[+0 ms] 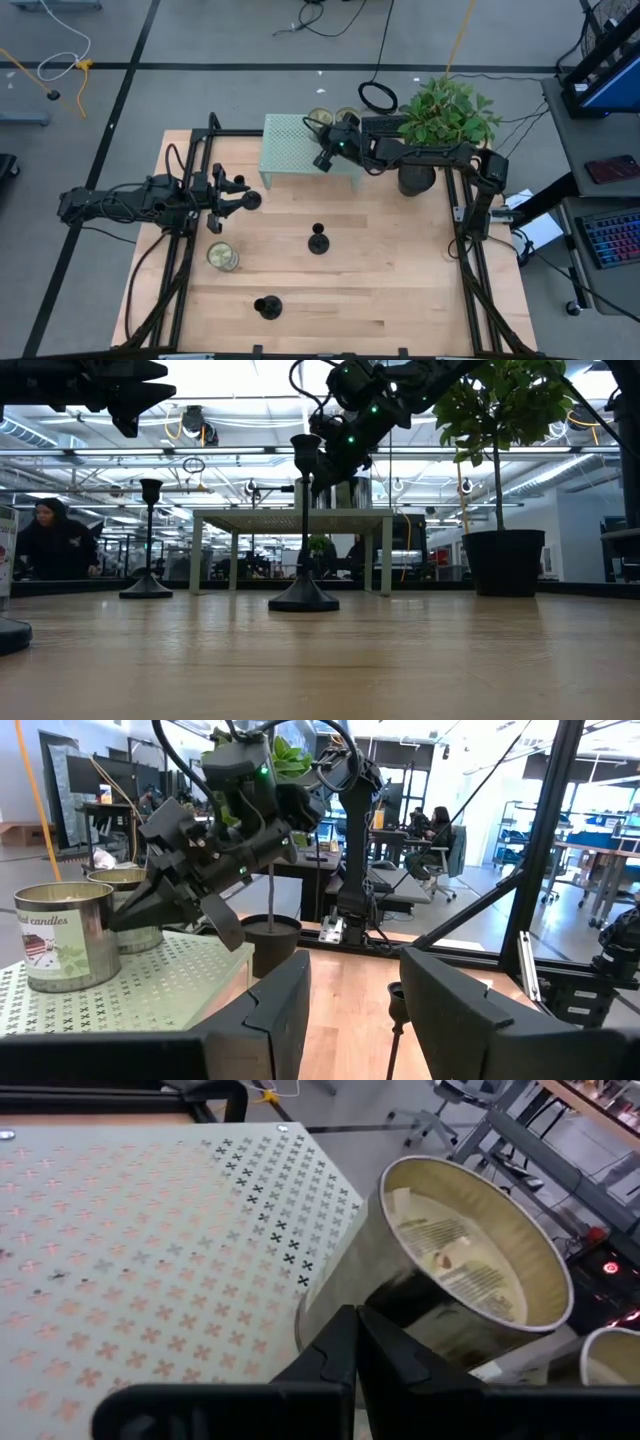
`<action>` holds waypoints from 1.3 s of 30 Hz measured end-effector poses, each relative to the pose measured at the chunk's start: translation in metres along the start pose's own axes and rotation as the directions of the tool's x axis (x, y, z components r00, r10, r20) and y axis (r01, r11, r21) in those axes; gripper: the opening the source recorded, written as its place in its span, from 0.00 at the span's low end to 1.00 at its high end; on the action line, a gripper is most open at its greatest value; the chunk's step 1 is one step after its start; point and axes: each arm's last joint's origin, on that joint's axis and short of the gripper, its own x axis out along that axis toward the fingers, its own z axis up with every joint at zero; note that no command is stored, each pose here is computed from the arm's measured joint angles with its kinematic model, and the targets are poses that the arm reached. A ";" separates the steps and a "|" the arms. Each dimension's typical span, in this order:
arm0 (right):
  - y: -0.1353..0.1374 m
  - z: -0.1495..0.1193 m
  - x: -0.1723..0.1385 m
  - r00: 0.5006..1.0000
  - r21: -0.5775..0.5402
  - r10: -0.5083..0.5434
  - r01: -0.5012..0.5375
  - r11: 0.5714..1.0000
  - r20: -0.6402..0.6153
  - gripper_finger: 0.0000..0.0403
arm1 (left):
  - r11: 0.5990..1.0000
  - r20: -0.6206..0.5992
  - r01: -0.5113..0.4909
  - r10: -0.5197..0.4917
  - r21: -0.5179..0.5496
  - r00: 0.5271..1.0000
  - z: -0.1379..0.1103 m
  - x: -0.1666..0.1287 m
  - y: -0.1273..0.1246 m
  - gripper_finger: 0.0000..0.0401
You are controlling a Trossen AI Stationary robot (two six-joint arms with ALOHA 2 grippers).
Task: Pick & Place candle stick holders
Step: Put the right scented candle on the shelf, then put the scented candle on the shelf
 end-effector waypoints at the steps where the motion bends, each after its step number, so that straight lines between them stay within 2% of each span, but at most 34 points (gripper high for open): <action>1: 0.000 0.000 0.000 1.000 0.001 -0.001 0.001 1.000 0.004 0.00 | 1.000 0.000 0.000 0.000 0.000 1.000 0.000 0.000 0.000 0.40; 9: 0.010 0.004 -0.007 1.000 -0.030 0.023 -0.022 0.999 0.018 0.00 | 1.000 -0.002 0.014 -0.014 -0.001 1.000 0.000 0.000 0.000 0.40; 13: 0.021 0.015 -0.028 0.997 -0.064 0.061 -0.057 0.996 0.057 0.00 | 0.995 -0.005 0.100 -0.100 0.025 0.995 0.000 0.000 -0.004 0.40; 18: 0.037 0.029 -0.065 0.986 -0.084 0.131 -0.122 0.989 0.106 0.00 | 0.990 -0.001 0.137 -0.137 0.037 0.991 0.001 0.004 -0.010 0.40; 23: 0.053 0.039 -0.103 0.966 -0.114 0.210 -0.194 0.974 0.151 0.00 | 0.991 -0.106 0.127 -0.122 0.046 0.987 0.015 0.015 -0.017 0.40; 26: 0.065 0.036 -0.118 0.959 -0.140 0.255 -0.238 0.961 0.123 0.00 | 0.992 -0.195 0.120 -0.112 0.028 0.974 0.027 0.026 -0.023 0.40; 31: 0.087 0.023 -0.132 0.947 -0.126 0.317 -0.308 0.943 0.058 0.00 | 0.993 -0.399 0.078 -0.107 -0.088 0.911 0.044 0.040 -0.034 0.40; 35: 0.106 -0.009 -0.131 0.938 -0.164 0.347 -0.341 0.926 0.007 0.00 | 0.990 -0.520 0.037 -0.104 -0.138 0.847 0.053 0.049 -0.041 0.40; 37: 0.114 -0.026 -0.128 0.933 -0.167 0.359 -0.351 0.921 0.019 0.00 | 0.982 -0.565 -0.017 -0.094 -0.188 0.820 0.055 0.052 -0.043 0.40; 39: 0.119 -0.040 -0.125 0.927 -0.159 0.369 -0.356 0.921 0.063 0.00 | 0.962 -0.624 -0.117 -0.066 -0.248 0.779 0.053 0.053 -0.044 0.40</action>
